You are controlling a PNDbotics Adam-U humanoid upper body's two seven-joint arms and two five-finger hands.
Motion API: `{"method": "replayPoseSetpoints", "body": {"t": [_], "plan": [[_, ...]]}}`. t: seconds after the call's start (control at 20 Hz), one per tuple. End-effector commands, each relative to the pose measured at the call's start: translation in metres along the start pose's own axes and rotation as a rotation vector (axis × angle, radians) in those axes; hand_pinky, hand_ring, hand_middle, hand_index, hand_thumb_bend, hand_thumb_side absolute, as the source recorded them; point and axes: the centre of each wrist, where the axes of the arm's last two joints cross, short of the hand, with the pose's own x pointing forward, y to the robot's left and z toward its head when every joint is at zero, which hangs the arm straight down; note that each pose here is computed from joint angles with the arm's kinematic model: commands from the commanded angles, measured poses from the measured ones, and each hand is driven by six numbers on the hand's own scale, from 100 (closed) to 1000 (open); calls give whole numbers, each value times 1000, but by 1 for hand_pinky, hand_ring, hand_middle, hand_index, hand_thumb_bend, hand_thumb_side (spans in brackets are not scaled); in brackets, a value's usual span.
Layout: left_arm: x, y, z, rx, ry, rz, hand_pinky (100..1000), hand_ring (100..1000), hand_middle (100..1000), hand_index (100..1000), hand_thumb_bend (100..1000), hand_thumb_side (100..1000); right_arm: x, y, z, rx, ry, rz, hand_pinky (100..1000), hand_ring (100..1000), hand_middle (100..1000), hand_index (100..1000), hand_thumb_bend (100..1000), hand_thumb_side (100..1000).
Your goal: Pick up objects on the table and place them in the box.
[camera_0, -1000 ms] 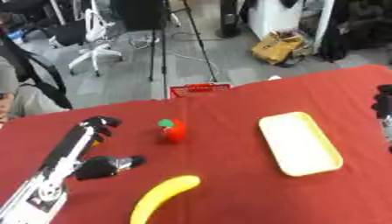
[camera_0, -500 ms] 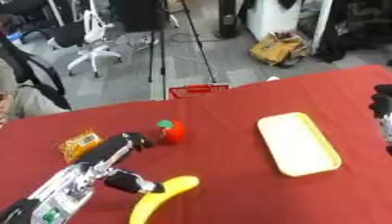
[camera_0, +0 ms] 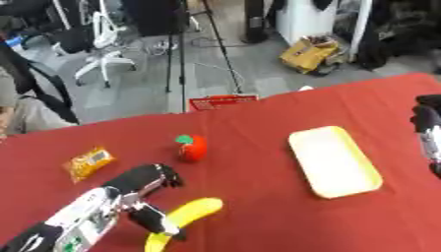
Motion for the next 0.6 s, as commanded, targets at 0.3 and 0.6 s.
{"method": "replayPoseSetpoints", "body": {"t": [0.3,0.6], "plan": [[1,17,3,-45,54,-14,711,656,609,740,912,420,6,-6,-4,-14,-34,11,598,612,606,746,263,666],[5,23,3,-99,59,38,707,650,604,737,894,424,6,-6,-4,-15,-33,10,597,611,606,746,262,666]]}}
